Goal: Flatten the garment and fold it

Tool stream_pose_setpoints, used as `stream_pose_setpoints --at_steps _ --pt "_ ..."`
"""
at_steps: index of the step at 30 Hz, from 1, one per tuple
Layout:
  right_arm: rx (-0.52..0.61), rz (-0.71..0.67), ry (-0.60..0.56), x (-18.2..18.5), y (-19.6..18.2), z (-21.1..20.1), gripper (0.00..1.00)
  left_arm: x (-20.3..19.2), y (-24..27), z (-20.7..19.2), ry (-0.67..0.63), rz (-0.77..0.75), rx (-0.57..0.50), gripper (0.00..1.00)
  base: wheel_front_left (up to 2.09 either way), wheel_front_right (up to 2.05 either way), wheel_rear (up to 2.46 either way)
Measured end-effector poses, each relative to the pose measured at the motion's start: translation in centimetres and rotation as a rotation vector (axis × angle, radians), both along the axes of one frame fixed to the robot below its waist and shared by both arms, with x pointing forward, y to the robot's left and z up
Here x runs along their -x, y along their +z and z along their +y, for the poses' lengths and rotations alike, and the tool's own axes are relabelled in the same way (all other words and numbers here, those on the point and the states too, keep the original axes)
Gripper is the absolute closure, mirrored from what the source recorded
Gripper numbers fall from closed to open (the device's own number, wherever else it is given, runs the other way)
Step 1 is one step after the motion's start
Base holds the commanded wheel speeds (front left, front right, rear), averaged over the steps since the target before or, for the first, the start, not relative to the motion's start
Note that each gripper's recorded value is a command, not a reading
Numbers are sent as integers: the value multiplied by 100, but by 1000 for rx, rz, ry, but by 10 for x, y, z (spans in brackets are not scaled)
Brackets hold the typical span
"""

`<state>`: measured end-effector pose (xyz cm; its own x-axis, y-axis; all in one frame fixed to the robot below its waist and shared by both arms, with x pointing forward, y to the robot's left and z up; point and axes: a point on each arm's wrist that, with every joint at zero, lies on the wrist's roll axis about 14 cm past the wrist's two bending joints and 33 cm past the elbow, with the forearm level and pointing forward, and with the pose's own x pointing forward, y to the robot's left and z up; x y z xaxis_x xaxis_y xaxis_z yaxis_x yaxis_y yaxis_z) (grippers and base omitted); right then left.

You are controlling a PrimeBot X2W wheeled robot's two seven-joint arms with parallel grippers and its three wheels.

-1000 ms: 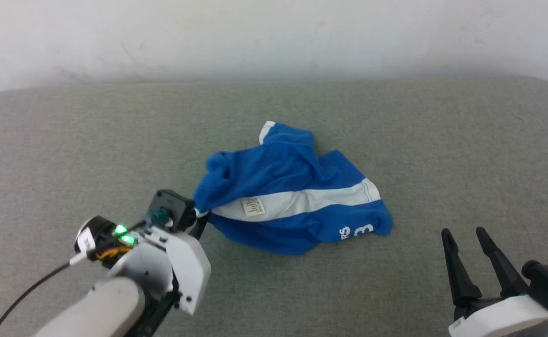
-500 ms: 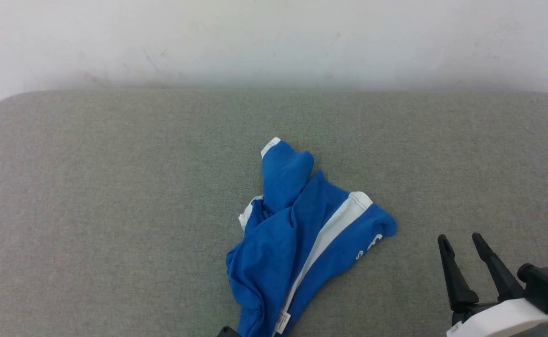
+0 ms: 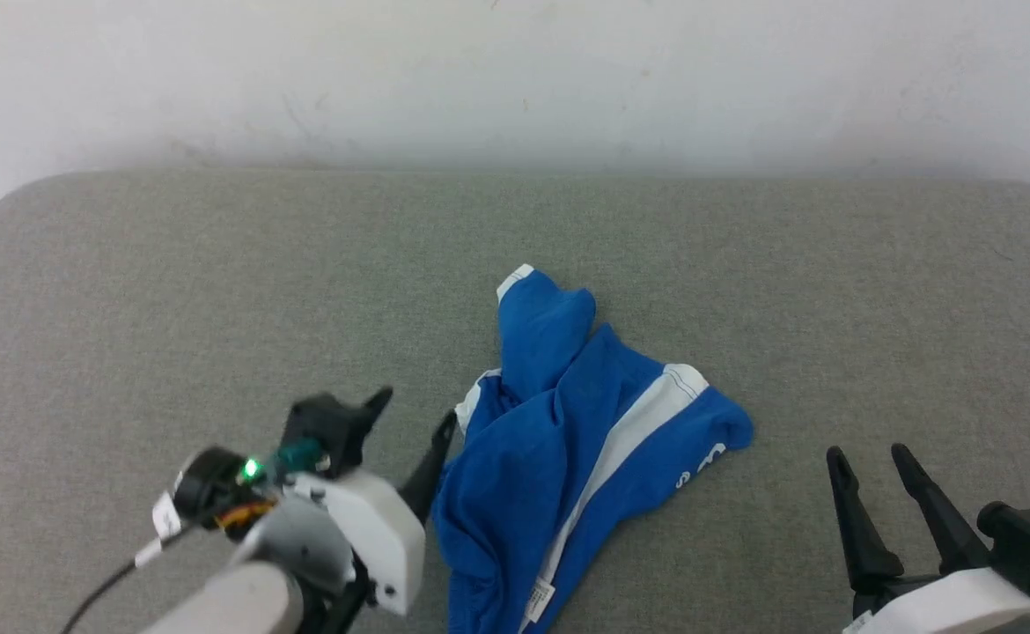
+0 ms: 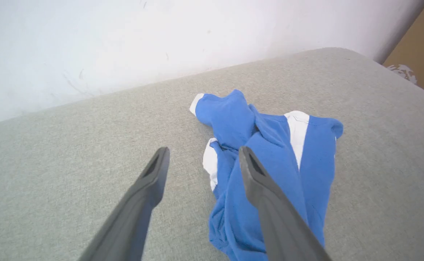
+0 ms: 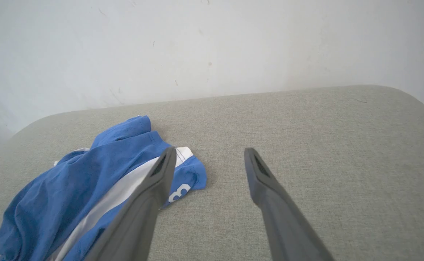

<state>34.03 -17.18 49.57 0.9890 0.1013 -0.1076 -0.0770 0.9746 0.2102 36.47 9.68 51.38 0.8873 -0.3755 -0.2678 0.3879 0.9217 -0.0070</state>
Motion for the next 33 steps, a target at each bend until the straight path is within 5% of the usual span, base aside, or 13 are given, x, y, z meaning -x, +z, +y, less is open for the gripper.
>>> stream_pose_setpoints --at_steps 8,18,21,25,33 --pt "3 1 -6 -11 -1 -1 0 -45 -37 -25 -117 165 -28 0 0 0 0" --pt "-2 43 -50 -8 -18 -12 0 -55 -121 -22 -186 486 -270 0 0 0 0" --pt "-2 53 -57 -6 -21 -14 0 -55 -126 -27 -227 543 -318 100 0 0 0" --pt "-13 54 -64 -6 -23 -15 0 -69 -118 -31 -219 505 -305 100 0 0 0" --pt "-15 64 -66 -10 -28 -15 0 -161 -39 -7 -47 228 -235 100 0 0 0"
